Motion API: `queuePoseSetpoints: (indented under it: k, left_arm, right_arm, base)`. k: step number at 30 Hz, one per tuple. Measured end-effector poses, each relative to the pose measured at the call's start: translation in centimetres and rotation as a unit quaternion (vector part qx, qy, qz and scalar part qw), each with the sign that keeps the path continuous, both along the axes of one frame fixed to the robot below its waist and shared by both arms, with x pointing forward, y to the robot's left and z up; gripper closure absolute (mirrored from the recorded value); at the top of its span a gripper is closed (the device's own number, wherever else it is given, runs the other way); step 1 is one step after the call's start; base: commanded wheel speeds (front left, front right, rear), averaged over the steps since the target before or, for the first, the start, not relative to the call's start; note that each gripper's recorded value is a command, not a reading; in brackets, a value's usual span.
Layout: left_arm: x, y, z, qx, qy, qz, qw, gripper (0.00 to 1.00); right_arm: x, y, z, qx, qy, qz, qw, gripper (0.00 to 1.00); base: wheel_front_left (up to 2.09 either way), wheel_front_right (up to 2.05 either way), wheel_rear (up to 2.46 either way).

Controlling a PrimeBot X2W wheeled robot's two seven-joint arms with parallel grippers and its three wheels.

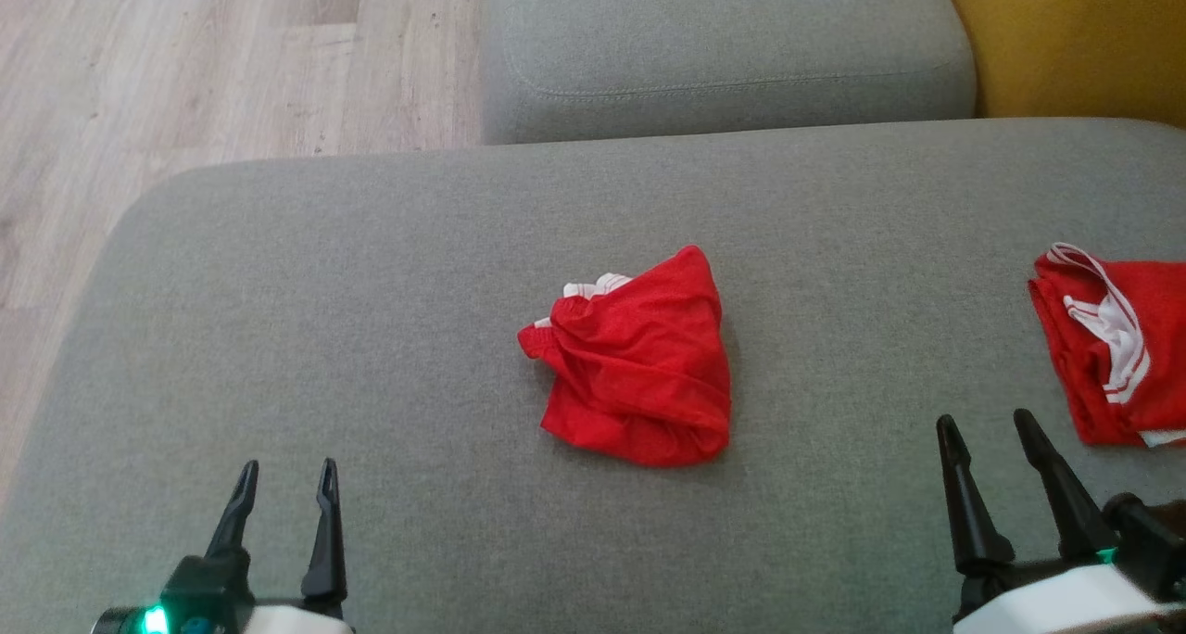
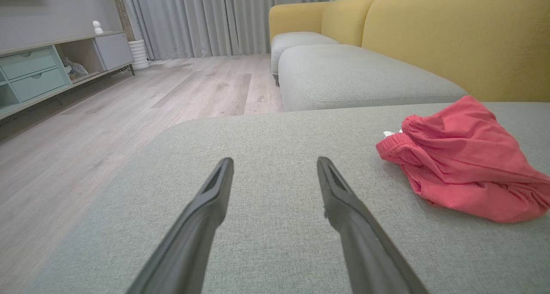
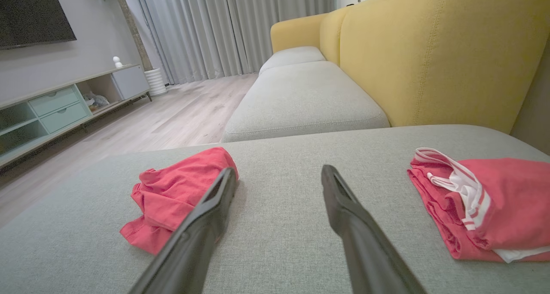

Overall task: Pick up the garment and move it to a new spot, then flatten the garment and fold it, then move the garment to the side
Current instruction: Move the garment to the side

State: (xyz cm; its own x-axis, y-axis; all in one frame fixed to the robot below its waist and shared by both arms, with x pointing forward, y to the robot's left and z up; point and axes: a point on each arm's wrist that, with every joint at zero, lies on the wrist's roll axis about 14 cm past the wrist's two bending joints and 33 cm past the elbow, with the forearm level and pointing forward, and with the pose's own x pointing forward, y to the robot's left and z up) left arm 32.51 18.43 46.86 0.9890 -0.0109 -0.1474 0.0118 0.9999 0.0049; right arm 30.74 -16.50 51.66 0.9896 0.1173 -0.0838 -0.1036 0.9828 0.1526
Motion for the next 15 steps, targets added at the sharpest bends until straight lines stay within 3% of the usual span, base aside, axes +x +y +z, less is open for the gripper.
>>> queuePoseSetpoints:
  k: [9,15]
  left_arm:
    - [0.2,-0.3,0.5,0.001,-0.012,-0.003,1.000,0.00]
    - [2.7,-0.5,2.4,0.000,-0.051,-0.009,0.999,0.00]
  right_arm:
    - [1.0,0.5,-3.0,0.002,0.054,0.011,0.998,0.00]
    - [5.5,3.0,-6.3,0.026,0.105,0.048,0.993,0.00]
  base:
    - [0.00,0.00,0.00]
    - [0.00,0.00,0.00]
